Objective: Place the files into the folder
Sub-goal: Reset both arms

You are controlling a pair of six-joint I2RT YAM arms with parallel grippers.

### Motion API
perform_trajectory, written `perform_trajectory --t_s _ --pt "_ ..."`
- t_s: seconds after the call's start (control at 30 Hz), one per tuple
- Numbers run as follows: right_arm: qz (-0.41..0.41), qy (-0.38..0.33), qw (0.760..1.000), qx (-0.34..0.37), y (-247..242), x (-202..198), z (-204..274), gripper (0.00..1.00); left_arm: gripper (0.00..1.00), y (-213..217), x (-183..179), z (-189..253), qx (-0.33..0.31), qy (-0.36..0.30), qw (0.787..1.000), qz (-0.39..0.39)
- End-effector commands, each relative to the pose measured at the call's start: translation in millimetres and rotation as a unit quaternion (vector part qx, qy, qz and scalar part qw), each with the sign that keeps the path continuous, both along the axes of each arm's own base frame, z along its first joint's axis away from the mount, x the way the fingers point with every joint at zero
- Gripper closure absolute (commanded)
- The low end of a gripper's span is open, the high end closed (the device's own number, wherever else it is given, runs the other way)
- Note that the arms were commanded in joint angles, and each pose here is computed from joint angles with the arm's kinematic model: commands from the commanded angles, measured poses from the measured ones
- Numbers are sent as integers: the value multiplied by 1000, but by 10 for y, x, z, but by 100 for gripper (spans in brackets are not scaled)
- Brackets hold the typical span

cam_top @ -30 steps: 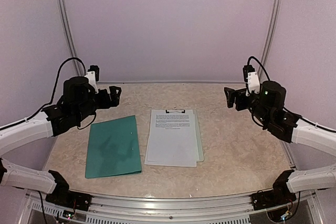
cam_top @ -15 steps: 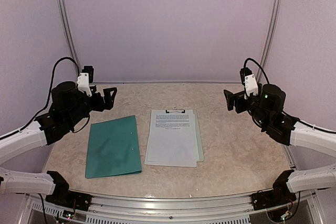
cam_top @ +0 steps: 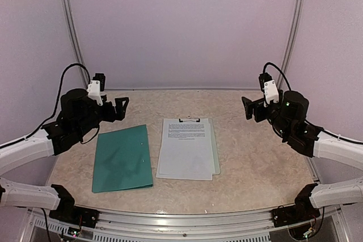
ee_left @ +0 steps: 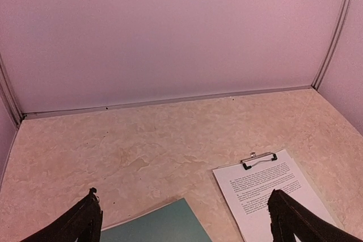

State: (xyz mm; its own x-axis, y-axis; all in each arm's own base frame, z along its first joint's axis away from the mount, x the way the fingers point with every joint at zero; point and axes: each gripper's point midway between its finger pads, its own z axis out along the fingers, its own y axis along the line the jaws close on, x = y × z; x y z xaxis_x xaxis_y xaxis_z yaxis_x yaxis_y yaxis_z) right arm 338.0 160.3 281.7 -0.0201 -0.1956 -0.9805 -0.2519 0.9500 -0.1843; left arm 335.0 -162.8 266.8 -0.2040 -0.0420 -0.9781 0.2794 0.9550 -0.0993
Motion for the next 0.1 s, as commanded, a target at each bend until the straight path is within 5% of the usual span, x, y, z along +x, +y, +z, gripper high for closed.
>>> perform_trajectory --t_s 0.0,0.07 --pt "-1 4 1000 -4 8 23 -41 1 1 12 31 50 -3 -3 1000 5" --pt "2 4 1000 -4 14 16 -41 1 1 11 29 46 -3 -2 1000 5"
